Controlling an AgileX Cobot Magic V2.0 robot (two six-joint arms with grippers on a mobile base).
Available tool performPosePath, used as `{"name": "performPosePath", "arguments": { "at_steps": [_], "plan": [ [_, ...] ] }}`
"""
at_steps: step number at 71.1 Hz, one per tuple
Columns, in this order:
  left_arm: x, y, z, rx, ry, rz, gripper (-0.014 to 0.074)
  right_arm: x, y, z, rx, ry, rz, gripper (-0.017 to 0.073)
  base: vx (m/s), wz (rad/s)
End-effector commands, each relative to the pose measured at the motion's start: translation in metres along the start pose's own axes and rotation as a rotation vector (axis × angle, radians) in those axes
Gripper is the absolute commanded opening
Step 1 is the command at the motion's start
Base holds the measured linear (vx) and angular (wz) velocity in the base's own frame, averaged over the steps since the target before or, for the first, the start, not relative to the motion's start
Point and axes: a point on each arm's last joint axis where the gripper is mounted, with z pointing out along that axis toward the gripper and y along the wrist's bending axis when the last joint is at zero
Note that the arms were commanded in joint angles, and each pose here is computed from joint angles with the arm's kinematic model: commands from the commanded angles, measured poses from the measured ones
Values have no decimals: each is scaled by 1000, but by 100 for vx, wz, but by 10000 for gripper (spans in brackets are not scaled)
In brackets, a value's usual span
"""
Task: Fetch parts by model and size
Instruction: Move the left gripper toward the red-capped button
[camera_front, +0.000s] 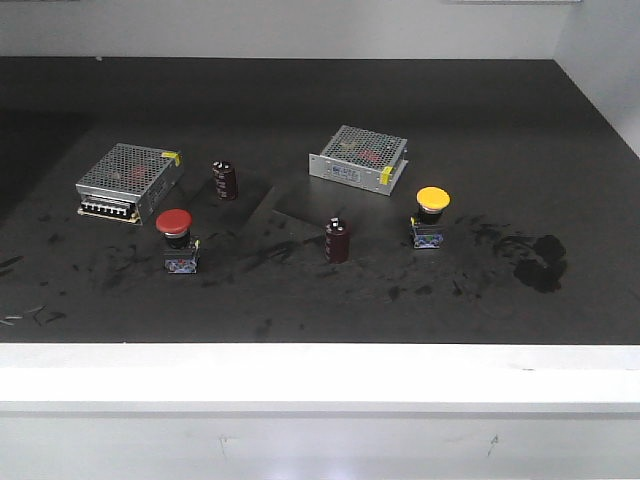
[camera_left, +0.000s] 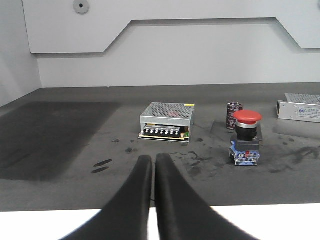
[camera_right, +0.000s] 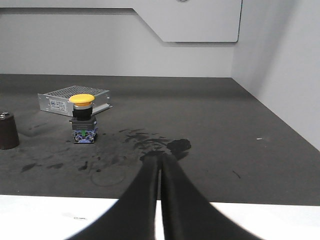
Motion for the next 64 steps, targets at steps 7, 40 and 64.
{"name": "performPosePath", "arguments": {
  "at_steps": [7,40,64],
  "plan": [
    [-7,-1,-1,13,-88,-15,-6,-4,0,-1,-1,-73,-9,-10,0,0],
    [-7,-1,-1,13,-88,-15,-6,-4,0,-1,-1,-73,-9,-10,0,0],
    [-8,-1,-1,13,-90,-15,-6,-4,0,0,-1,-65,-9,-10,0,0]
  ]
}}
